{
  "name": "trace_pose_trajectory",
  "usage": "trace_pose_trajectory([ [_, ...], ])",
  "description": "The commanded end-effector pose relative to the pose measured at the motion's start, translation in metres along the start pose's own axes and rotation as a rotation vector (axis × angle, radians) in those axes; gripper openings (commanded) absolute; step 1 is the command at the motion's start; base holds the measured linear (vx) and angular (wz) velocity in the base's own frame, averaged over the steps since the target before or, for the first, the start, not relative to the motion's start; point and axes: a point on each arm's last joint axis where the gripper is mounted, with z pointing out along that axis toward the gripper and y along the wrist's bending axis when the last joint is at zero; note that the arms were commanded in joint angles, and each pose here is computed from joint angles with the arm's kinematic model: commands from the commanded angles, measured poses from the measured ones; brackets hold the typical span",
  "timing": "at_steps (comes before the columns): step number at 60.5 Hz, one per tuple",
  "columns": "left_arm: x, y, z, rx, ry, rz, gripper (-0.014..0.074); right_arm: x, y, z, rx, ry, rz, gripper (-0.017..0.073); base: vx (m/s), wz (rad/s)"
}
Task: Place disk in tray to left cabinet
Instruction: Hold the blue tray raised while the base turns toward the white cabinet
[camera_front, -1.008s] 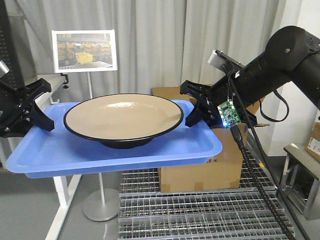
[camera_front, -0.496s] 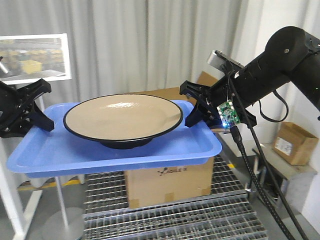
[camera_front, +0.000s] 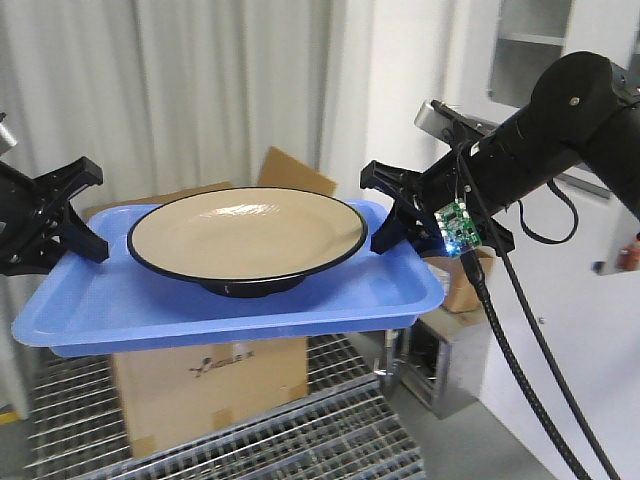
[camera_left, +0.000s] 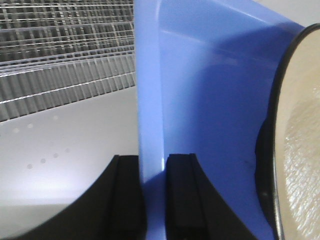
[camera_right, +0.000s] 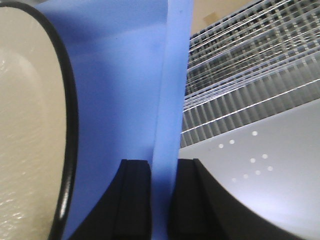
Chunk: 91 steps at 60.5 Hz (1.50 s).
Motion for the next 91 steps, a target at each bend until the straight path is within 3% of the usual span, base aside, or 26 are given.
trace_pose_trajectory([
  [1, 0.0086, -0.0394, -0.0307, 0.220, -0.069, 0.001, -0.0002, 0.0090, 0.0385, -0.0392, -0.192, -0.042, -0.029, -0.0001, 0.11, -0.45],
  [91, 0.0086, -0.0394, -0.0307, 0.220, -0.069, 0.001, -0.0002, 0.0090, 0.0385, -0.0392, -0.192, -0.042, -0.029, -0.0001, 0.08, -0.40],
])
